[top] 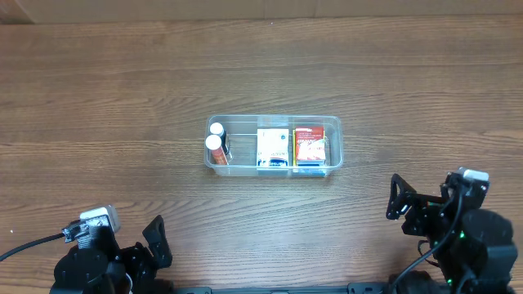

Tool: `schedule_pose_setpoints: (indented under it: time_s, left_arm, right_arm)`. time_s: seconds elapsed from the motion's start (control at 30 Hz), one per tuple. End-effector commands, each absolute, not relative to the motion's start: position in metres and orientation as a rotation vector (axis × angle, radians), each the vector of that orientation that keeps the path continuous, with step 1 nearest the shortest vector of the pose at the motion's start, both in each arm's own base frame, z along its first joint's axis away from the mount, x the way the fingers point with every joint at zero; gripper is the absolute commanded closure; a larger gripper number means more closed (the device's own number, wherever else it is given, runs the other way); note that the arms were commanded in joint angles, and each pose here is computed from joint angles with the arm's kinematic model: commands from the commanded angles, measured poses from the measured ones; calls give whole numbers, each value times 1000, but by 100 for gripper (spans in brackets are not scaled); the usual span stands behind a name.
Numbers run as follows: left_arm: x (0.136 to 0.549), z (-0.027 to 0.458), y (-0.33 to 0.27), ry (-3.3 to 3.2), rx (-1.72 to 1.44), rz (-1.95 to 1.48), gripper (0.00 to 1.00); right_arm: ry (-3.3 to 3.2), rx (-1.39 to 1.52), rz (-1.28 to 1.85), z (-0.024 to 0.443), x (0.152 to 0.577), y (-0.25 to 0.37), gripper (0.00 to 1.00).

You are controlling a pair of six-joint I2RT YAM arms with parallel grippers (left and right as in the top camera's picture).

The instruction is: Pack container

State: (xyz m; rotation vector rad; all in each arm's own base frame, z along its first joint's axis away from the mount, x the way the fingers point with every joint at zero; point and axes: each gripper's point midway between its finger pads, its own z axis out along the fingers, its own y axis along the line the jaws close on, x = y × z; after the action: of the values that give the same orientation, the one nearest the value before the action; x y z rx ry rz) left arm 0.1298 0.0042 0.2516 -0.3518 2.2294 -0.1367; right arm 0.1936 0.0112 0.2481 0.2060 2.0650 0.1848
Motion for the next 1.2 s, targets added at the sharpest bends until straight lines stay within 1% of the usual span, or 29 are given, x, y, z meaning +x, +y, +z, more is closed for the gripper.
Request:
schedule_pose_setpoints:
  time_s: [0.0,0.2,0.33,0.37,0.43,0.5,0.53,0.6,0.77,0.87,1.17]
  left_arm:
    - [129,251,7,2218,-379,-130,0]
    - [129,251,7,2218,-379,-129,0]
    - [129,251,7,2218,-379,-130,0]
    - [129,251,7,2218,-379,-130,0]
    - [129,251,7,2218,-379,-130,0]
    - [129,251,7,2218,-379,-130,0]
    - [129,251,7,2218,-380,-129,0]
    - [129,251,7,2218,-379,-130,0]
    - [129,251,7,2218,-379,-130,0]
    - [129,251,7,2218,-379,-129,0]
    - [129,251,7,2218,-379,-130,0]
  right_arm:
    - [1969,22,169,230,197,22,0]
    - [1703,-4,200,222,208,26,0]
    - [1591,-87,195,224,223,35,0]
    - [1563,-121,178,224,226,37,0]
    - [1518,-292,128,215,229,51,0]
    - [1510,-458,97,199,228,66,0]
    - [1528,-510,98,184,228,70,0]
    - [1561,-489,116,171,231,70,0]
    - [1575,-444,90,170,233,62,0]
    - [1617,-266,113,170,238,46,0]
    - [1635,-171,161,169,239,42,0]
